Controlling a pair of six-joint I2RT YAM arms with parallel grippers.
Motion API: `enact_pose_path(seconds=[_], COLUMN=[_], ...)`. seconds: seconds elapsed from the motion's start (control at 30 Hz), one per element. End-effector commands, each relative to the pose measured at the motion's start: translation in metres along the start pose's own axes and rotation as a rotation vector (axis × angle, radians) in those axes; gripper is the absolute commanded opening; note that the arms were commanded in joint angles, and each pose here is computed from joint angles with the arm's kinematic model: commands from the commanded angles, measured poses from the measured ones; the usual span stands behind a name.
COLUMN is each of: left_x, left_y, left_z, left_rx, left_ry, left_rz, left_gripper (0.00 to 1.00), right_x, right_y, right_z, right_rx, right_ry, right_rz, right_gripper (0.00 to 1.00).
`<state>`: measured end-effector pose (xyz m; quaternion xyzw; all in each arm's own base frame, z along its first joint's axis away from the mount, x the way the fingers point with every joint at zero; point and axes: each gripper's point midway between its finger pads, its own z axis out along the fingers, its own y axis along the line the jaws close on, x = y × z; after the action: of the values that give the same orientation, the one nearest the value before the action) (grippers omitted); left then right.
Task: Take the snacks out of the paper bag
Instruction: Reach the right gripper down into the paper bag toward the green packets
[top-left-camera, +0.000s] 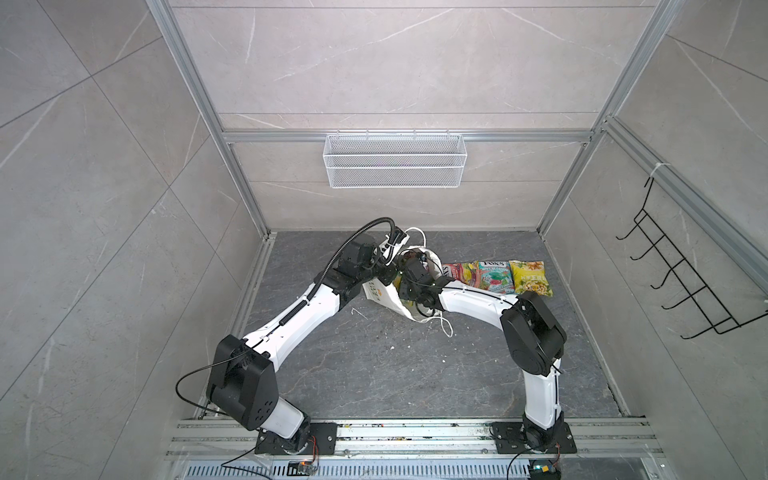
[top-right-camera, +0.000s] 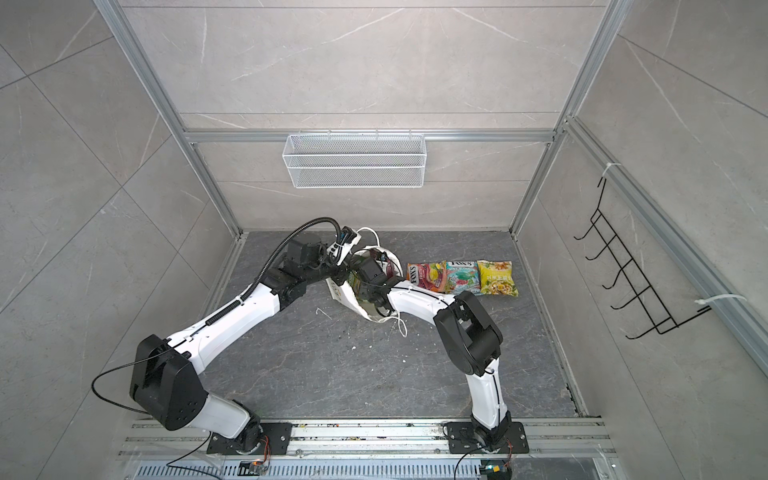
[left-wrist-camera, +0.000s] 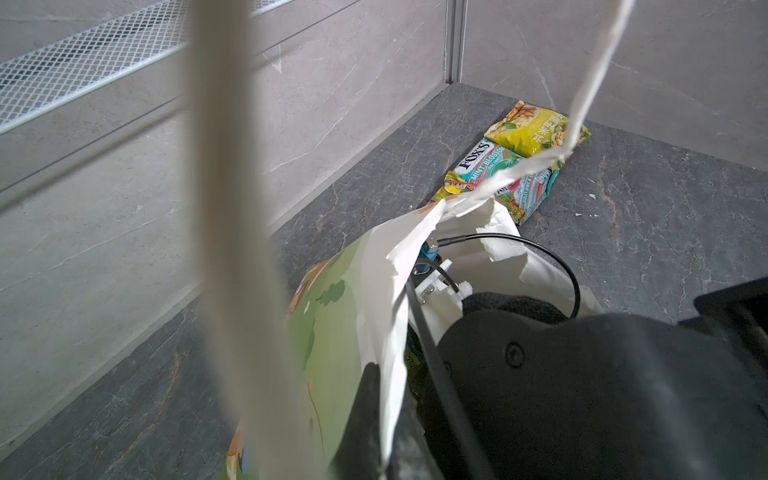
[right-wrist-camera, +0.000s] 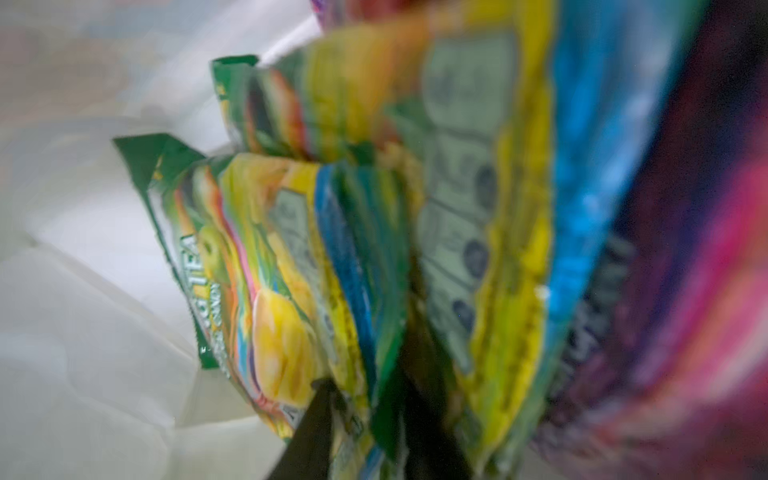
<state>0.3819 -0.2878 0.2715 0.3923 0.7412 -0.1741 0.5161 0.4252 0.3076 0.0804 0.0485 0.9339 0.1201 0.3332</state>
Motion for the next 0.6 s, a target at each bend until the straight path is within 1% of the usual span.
enact_pose_path(seconds=[0.0,0.13,0.2,0.57], left_x=[-0.025,-0.024,-0.022,-0.021], left_y=[-0.001,-0.001,0.0,0.0], left_z=[-0.006,-0.006,-0.005,-0.005], left_rx=[0.007,0.004,0.0,-0.004], left_ry=[-0.085,-0.081,-0.077,-0.08], left_rz=[0.011,0.01,0.011,0.01], left_gripper=[0.0,0.0,0.0,0.0], right_x=[-0.003,-0.01,-0.013,-0.026], right_y=[0.008,0.013,0.015,0.016], right_z=[0.002,-0.01,-0.018,-0.066], right_rx=[-0.022,-0.057,-0.076,-0.14], right_ry=[-0.004,-0.014,-0.023,-0.053], right_rz=[0.008,0.008,0.006,0.004], right_gripper=[0.15,0.03,0.0,0.0])
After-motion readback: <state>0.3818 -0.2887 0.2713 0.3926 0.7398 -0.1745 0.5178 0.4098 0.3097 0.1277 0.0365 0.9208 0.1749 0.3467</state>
